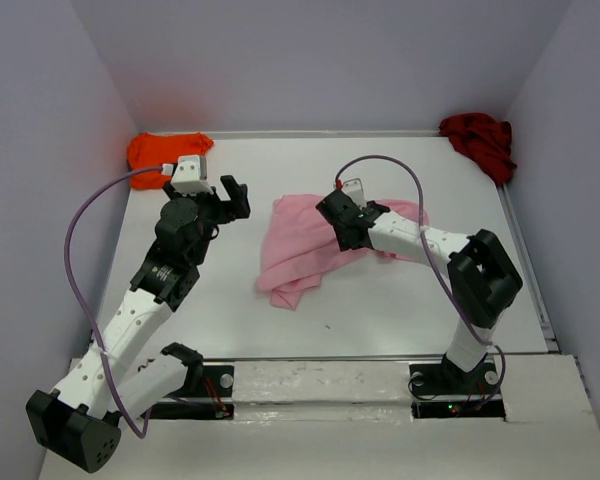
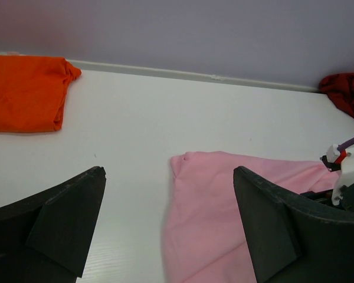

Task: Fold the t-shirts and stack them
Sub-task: Move the tshirt to the center of the board, then flatten the tshirt out

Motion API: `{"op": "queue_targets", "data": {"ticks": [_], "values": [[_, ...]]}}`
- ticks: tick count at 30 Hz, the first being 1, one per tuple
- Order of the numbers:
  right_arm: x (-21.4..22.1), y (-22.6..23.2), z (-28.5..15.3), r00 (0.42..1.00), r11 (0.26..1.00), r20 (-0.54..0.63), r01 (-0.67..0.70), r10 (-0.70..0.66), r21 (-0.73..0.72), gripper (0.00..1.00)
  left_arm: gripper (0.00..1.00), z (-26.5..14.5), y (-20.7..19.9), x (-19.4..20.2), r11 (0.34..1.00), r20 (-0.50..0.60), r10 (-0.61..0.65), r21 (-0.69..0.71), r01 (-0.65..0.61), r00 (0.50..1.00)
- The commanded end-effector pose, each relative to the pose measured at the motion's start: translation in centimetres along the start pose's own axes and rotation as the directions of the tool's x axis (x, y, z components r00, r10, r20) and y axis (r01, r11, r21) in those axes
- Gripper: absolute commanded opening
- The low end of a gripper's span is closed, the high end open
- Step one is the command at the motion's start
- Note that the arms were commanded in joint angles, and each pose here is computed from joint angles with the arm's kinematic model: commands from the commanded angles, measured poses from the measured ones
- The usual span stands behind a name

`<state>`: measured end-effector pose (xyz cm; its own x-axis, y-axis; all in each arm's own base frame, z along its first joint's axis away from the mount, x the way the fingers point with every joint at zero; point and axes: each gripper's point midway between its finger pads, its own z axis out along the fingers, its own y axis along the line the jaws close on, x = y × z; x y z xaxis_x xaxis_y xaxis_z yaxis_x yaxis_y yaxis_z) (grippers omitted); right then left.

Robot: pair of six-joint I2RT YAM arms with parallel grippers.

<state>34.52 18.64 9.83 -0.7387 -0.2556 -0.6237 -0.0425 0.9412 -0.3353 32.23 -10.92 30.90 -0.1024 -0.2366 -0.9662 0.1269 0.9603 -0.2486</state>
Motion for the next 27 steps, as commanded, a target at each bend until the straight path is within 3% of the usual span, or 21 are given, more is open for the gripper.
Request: {"op": "queue_targets", "data": {"ticks": [1, 11, 23, 26, 27], "values": [[-1.3, 0.8, -0.3, 0.997, 0.997, 0.037, -0.071, 0.072, -0.027, 0.67, 0.99, -0.2, -1.1, -3.0, 0.999, 0.071, -0.023, 0.037, 0.020, 0.997], [2.6, -4.2, -2.2, 0.993, 0.987, 0.011, -0.117, 0.116, 0.110, 0.66, 0.99, -0.4, -1.2, -3.3, 0.999, 0.078, -0.028, 0.046, 0.025, 0.997], [6.0, -6.2, -1.1, 0.996, 0.970, -0.028, -0.073, 0.082, 0.233, 0.67, 0.99, -0.4, -1.3, -3.2, 0.998, 0.076, -0.033, 0.052, 0.029, 0.997], [7.2, -7.7, -0.8, 0.995, 0.941, -0.050, -0.061, 0.082, 0.334, 0.67, 0.99, -0.4, -1.5, -3.0, 0.998, 0.071, -0.036, 0.059, 0.032, 0.997], [7.3, -8.6, -0.6, 0.991, 0.922, -0.031, -0.112, 0.132, 0.371, 0.67, 0.99, -0.4, -1.5, -3.0, 0.998, 0.071, -0.038, 0.058, 0.034, 0.997]]}}
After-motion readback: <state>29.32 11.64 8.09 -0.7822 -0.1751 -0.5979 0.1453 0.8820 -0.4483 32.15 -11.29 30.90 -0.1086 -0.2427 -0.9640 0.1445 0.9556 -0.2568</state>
